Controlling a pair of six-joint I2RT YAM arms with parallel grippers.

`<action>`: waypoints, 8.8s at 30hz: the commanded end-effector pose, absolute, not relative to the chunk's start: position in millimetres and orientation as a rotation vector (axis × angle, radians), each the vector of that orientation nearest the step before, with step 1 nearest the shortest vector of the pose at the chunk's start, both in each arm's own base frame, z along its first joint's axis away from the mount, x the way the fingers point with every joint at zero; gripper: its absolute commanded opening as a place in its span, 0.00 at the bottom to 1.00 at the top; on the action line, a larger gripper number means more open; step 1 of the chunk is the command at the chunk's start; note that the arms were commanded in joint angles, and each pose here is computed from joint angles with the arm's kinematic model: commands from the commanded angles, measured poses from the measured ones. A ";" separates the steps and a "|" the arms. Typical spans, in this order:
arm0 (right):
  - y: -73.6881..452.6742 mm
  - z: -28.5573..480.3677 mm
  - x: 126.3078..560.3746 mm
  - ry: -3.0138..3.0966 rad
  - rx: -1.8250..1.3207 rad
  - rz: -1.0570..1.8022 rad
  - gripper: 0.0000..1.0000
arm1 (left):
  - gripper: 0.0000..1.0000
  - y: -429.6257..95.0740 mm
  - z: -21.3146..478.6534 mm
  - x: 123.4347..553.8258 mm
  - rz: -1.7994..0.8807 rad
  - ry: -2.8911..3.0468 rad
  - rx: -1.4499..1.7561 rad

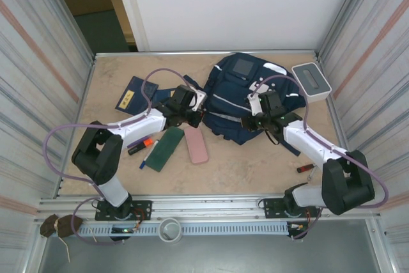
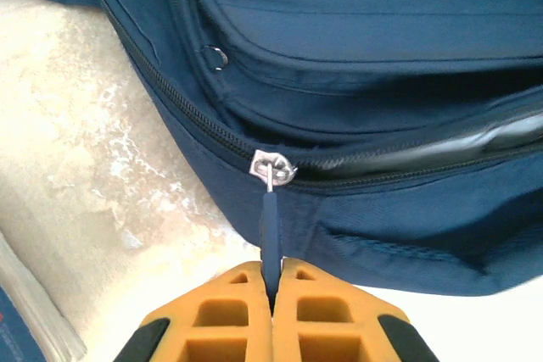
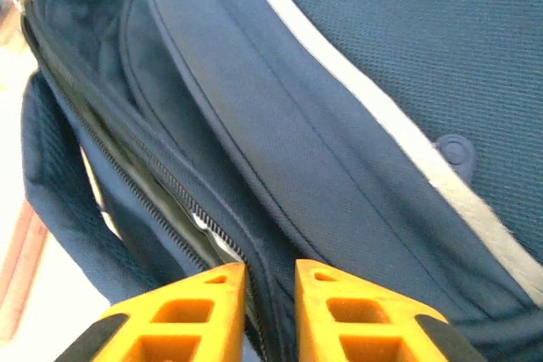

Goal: Pack the student bag

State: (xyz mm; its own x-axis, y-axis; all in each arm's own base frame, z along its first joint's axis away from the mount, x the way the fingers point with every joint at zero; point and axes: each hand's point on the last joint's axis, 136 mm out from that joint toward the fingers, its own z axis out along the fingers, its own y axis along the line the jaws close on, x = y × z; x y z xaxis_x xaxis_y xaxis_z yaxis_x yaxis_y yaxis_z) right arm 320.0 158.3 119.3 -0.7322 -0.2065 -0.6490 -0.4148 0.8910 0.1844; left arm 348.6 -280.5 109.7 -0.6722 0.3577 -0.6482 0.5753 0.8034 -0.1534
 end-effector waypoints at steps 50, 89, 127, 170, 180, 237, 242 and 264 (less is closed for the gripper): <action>229.4 174.0 269.3 2.135 -0.797 1.031 0.00 | 0.00 -252.5 106.0 474.2 -0.385 2.352 0.335; 183.9 89.0 363.4 2.559 -0.779 -0.032 0.86 | 0.61 -251.2 107.2 317.9 -0.660 2.518 0.284; 201.0 264.3 398.3 2.341 -0.565 0.278 0.00 | 0.76 -271.5 150.8 315.0 -0.780 2.421 0.243; 193.1 190.9 371.9 2.533 -0.552 0.285 0.48 | 0.83 -96.0 46.0 416.3 -0.369 2.771 -0.084; 366.1 174.9 372.4 2.474 -0.466 0.746 0.68 | 0.80 -88.6 40.2 429.6 -0.419 2.758 -0.124; 393.2 133.1 470.1 2.454 0.153 1.113 0.00 | 0.61 -132.0 57.5 431.1 -0.938 2.570 -0.262; 395.5 110.9 467.3 2.498 0.123 1.110 0.00 | 0.55 -136.7 46.7 433.0 -0.957 2.589 -0.273; 393.5 100.2 463.2 2.496 -0.032 1.112 0.00 | 0.44 -135.6 47.3 438.2 -0.955 2.583 -0.262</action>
